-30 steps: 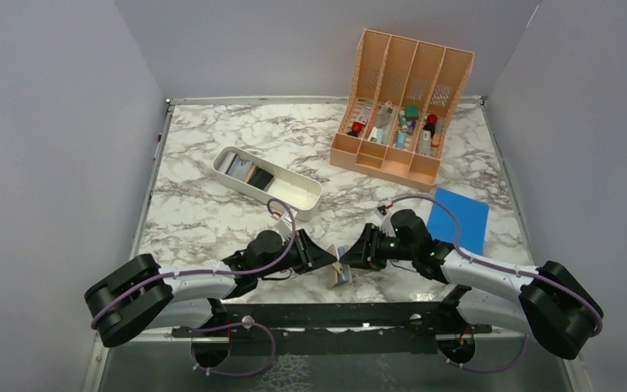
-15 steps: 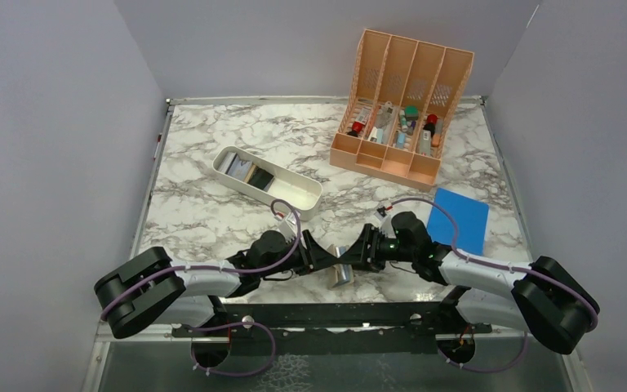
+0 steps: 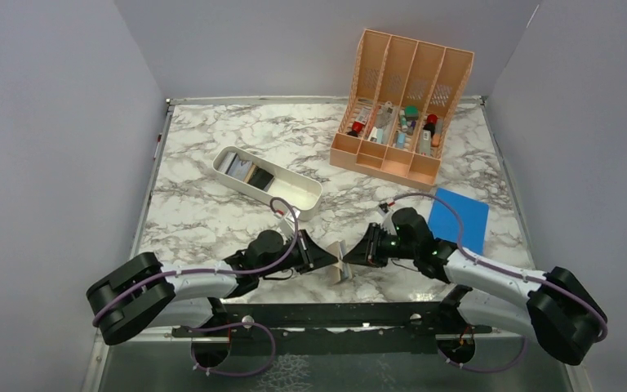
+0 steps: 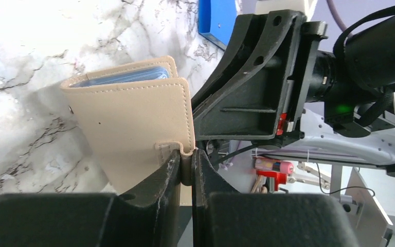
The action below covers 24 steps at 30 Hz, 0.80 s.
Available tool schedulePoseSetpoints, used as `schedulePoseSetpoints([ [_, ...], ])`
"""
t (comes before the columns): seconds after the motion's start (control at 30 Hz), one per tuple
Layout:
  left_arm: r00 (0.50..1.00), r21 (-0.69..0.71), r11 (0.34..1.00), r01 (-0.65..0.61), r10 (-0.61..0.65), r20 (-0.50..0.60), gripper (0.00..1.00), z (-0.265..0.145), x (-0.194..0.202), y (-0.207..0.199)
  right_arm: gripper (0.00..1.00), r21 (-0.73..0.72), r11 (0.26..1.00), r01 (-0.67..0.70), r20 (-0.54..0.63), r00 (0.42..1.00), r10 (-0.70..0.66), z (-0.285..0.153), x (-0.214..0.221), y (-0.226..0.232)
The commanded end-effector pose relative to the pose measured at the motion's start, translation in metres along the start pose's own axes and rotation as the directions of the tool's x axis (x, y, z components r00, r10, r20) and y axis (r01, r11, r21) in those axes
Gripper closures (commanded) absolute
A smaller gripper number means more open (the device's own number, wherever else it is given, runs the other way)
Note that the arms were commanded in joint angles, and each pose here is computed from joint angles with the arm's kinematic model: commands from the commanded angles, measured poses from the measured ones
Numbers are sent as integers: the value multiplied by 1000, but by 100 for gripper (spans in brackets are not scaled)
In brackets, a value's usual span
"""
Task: Put the credit cards into the card holder
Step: Close the card holder at the center of the board.
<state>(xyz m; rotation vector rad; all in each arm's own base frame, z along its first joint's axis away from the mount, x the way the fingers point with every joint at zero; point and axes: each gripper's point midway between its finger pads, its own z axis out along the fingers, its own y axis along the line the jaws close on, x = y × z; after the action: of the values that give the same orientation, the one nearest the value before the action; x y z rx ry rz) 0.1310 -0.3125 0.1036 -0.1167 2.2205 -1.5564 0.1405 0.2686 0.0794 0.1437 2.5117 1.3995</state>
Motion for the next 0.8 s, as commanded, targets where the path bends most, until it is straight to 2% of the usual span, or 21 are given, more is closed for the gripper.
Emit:
schedulePoseSetpoints([
  [0.0, 999, 123, 992, -22, 26, -30, 90, 4, 2, -39, 82, 127, 990, 63, 83, 994, -74, -15, -19, -2],
  [0.1, 997, 191, 981, -13, 29, -77, 100, 11, 11, -52, 84, 178, 980, 86, 102, 989, -106, -27, -23, 0],
  [0.27, 985, 333, 943, 27, 32, -171, 100, 20, 28, -72, 84, 316, 945, 86, 125, 983, -131, -49, -27, -15],
  [0.4, 980, 448, 892, 58, 34, -195, 100, 22, 34, -83, 84, 403, 911, 85, 139, 979, -152, -59, -27, -36],
  [0.57, 964, 436, 887, 150, -34, -264, 100, 37, 49, -54, 86, 394, 914, 94, 136, 978, -160, -59, -23, -42],
  [0.63, 966, 411, 902, 134, -26, -258, 99, 43, 54, -43, 86, 379, 921, 92, 133, 979, -153, -58, -20, -42],
  [0.77, 980, 396, 912, 105, -28, -196, 87, 40, 44, -37, 86, 345, 934, 91, 126, 982, -142, -55, -15, -42],
])
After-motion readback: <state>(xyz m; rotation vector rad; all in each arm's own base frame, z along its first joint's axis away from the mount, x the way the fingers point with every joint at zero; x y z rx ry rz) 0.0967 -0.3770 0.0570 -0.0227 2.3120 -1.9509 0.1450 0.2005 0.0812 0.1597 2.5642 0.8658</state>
